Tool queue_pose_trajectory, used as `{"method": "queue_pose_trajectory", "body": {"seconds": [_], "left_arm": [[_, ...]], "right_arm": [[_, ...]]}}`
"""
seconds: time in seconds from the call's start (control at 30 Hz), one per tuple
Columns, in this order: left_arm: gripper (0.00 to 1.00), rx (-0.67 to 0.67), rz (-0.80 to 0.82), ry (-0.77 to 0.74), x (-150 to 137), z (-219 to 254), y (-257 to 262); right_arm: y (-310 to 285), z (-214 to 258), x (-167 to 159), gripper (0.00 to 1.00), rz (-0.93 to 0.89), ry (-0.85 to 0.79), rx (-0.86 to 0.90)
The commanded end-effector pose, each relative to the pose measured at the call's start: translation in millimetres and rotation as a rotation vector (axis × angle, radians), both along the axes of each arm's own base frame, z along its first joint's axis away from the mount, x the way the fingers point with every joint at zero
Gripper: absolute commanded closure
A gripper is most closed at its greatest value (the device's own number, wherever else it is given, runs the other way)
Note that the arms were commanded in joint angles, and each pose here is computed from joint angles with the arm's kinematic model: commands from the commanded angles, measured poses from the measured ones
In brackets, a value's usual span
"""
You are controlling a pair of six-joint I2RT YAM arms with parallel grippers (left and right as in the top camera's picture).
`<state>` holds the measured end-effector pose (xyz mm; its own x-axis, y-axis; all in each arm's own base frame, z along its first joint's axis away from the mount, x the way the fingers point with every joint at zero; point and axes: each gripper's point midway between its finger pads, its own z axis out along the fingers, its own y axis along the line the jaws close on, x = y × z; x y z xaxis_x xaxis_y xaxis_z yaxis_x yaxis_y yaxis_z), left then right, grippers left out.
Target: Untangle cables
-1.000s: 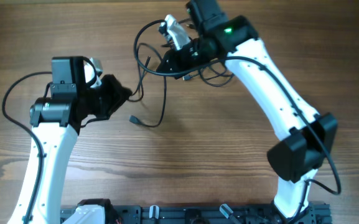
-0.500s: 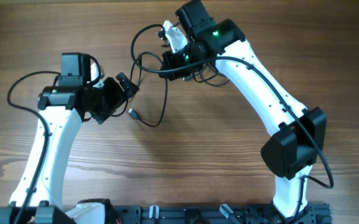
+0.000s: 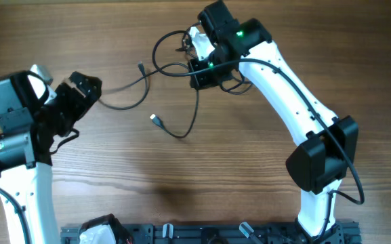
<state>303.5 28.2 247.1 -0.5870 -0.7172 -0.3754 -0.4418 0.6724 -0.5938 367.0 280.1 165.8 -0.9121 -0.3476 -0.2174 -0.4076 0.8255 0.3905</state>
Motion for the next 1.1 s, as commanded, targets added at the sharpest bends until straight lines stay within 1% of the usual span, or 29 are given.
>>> {"method": "queue_pose_trajectory", "body": {"seconds": [0.0,0.13,0.23,0.3,0.43,0.6,0.63,0.7,0.73,0.77,0.83,0.93,0.97,1.0,1.03,1.07], "left_arm": [[0.00,0.028,0.004,0.030,3.5,-8.6,17.0],[0.00,0.016,0.041,0.072,10.5,-23.5,32.0],[0.00,0.017,0.017,0.110,15.1,-37.0,32.9],[0.00,0.014,-0.006,0.148,16.3,-48.8,32.1],[0.00,-0.017,-0.043,0.230,19.2,-75.0,30.1],[0.05,-0.034,-0.068,0.271,21.8,-90.4,29.1],[0.05,-0.034,-0.069,0.270,22.0,-90.3,29.2],[0.05,-0.033,-0.068,0.268,22.3,-90.1,29.3],[0.05,-0.033,-0.068,0.268,22.3,-90.1,29.4],[0.04,-0.032,-0.069,0.268,22.3,-90.1,29.4],[0.04,-0.030,-0.067,0.263,23.2,-89.7,30.2],[0.02,-0.013,-0.062,0.238,29.2,-87.4,33.8],[0.01,-0.009,-0.059,0.227,31.8,-86.2,34.9],[0.01,-0.004,-0.058,0.212,34.9,-84.7,36.1],[0.00,-0.002,-0.057,0.209,35.5,-84.4,36.4],[0.00,-0.002,-0.057,0.208,35.7,-84.3,36.5]], "right_arm": [[-31.4,-15.1,9.5,0.96,0.004,0.014,-0.076],[-55.6,-18.2,5.1,0.95,0.020,0.043,-0.128],[-62.8,-18.7,0.7,0.94,0.058,0.044,-0.155],[-56.4,-18.6,-2.9,0.90,0.086,0.038,-0.154],[-19.4,-16.4,-8.4,0.87,0.175,-0.035,-0.127],[28.5,-13.8,-9.3,0.78,0.228,-0.129,-0.071],[36.1,-14.2,-8.9,0.74,0.238,-0.145,-0.062],[52.2,-20.3,-7.4,0.62,0.262,-0.171,-0.046],[57.4,-22.9,-5.4,0.57,0.269,-0.184,-0.043],[61.1,-28.2,-2.5,0.56,0.276,-0.190,-0.041],[68.5,-40.7,5.8,0.56,0.300,-0.213,-0.036],[79.7,-67.7,22.0,0.55,0.453,-0.312,-0.051],[80.4,-79.2,33.7,0.55,0.508,-0.377,-0.097],[76.8,-94.6,52.7,0.53,0.577,-0.477,-0.203],[75.4,-103.6,60.2,0.52,0.629,-0.521,-0.257],[76.0,-111.8,63.2,0.52,0.719,-0.561,-0.300]]}}
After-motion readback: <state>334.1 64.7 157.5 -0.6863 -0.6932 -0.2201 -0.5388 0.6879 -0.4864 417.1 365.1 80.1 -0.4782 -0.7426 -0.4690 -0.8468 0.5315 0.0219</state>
